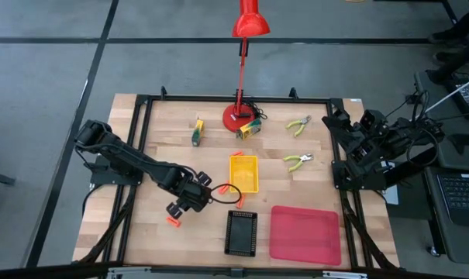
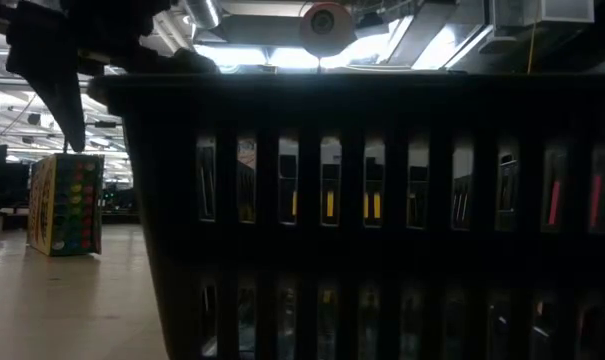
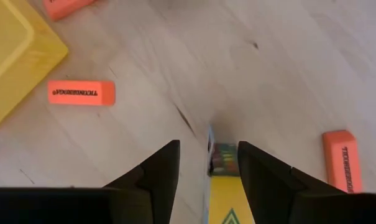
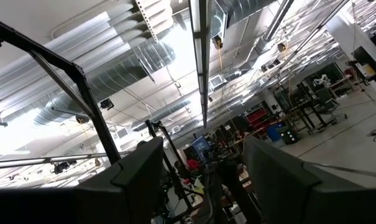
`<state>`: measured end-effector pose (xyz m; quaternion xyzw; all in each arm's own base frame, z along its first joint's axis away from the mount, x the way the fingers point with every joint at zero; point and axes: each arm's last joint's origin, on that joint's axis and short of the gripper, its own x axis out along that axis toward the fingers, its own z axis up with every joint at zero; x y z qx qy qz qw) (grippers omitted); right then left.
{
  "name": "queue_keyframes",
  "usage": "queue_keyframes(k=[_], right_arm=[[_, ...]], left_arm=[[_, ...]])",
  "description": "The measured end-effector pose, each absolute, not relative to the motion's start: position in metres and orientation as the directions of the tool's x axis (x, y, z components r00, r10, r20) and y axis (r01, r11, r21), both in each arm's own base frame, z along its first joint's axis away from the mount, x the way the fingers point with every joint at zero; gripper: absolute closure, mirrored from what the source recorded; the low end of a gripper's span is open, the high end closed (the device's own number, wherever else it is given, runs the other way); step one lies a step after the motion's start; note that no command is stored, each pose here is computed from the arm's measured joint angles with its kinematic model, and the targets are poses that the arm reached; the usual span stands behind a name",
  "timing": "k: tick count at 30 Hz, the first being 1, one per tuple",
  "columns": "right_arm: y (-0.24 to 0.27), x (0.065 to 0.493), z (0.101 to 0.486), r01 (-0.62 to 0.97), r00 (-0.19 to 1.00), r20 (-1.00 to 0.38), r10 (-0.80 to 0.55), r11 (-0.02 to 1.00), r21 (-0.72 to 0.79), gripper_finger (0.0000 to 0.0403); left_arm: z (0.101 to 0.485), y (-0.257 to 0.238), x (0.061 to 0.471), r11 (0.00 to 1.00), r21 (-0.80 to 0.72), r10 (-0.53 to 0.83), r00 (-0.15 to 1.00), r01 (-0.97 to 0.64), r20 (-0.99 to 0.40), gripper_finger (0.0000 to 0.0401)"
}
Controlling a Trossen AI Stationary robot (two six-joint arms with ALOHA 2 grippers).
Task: Pick & Place School Supplies
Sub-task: Put the yellow crayon box into the pink bin
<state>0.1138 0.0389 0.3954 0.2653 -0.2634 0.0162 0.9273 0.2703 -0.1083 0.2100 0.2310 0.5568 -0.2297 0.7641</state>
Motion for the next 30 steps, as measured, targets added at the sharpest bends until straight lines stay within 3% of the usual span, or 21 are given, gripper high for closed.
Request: queue_keyframes(k=[10, 21, 27, 30], right_arm=[[0.039, 0.114, 0.396, -0.178, 0.859, 0.499, -0.114, 0.847, 0.5, 0.0176], [0.039, 0.114, 0.396, -0.178, 0.859, 0.499, -0.114, 0.847, 0.5, 0.0176], [0.039, 0.114, 0.396, -0.178, 0.859, 0.499, -0.114, 0.848, 0.5, 0.0176], [0.039, 0.114, 0.396, -0.178, 0.859, 0.499, -0.114, 0.847, 0.5, 0.0176]], left_arm=[[0.202, -0.105, 0.268, 0.8, 0.106, -0.073, 0.271, 0.591, -0.96, 0.0267], [0.202, -0.103, 0.269, 0.837, 0.089, -0.073, 0.27, 0.54, -0.96, 0.0393], [0.202, -0.095, 0.273, 0.871, 0.059, -0.089, 0.275, 0.487, -0.957, 0.0399], [0.211, -0.088, 0.277, 0.898, 0.017, -0.147, 0.337, 0.44, -0.93, 0.0399]])
